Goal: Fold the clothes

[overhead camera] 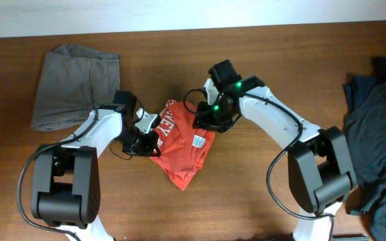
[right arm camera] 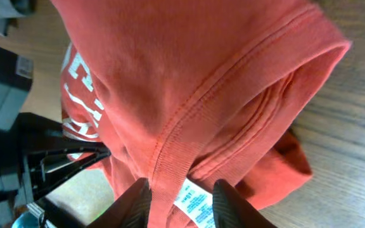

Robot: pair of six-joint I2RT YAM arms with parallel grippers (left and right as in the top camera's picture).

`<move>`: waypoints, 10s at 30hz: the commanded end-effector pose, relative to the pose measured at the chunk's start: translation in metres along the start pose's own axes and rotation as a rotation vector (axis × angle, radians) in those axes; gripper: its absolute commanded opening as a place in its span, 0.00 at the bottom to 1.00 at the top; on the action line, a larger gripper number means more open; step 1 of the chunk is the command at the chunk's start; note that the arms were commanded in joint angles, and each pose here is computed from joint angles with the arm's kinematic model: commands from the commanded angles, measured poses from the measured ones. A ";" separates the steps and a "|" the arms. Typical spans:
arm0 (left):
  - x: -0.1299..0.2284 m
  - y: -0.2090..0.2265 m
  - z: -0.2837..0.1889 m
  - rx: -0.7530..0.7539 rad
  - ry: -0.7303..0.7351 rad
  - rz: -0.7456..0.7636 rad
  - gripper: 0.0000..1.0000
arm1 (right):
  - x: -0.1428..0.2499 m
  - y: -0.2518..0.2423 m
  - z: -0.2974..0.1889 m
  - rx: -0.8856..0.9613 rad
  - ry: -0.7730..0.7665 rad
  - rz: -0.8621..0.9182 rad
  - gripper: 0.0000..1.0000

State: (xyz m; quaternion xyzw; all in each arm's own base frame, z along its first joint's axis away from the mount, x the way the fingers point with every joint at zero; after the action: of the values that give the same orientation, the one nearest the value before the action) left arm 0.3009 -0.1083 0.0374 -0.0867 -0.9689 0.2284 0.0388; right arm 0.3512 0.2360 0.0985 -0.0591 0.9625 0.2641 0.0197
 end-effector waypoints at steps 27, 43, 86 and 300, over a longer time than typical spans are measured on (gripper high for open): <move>0.003 0.002 0.001 -0.008 0.006 0.007 0.01 | -0.006 -0.032 -0.001 0.031 -0.066 0.067 0.04; 0.004 0.003 0.001 -0.015 0.011 0.005 0.01 | 0.026 -0.091 -0.024 0.281 0.051 0.165 0.04; 0.024 0.021 -0.020 0.027 -0.086 -0.464 0.25 | -0.036 -0.027 0.017 0.141 -0.073 -0.669 0.57; -0.051 -0.088 0.006 0.492 -0.344 0.023 0.01 | 0.032 -0.060 -0.029 0.318 0.071 0.084 0.04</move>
State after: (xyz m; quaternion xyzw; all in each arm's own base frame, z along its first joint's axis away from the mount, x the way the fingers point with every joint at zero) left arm 0.3192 -0.1928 0.0408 0.0478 -0.8936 0.4417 -0.0644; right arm 0.3087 0.1967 0.0473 0.0019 0.9806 0.1645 -0.1066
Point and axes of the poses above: each gripper's point midway between its finger pads, its own z axis out along the fingers, its own y axis along the line the jaws close on, x = y × z, the point moved 3 cm from there along -z, back along the fingers, and after that the axes turned 4 degrees about -z, right-handed, at the moved point
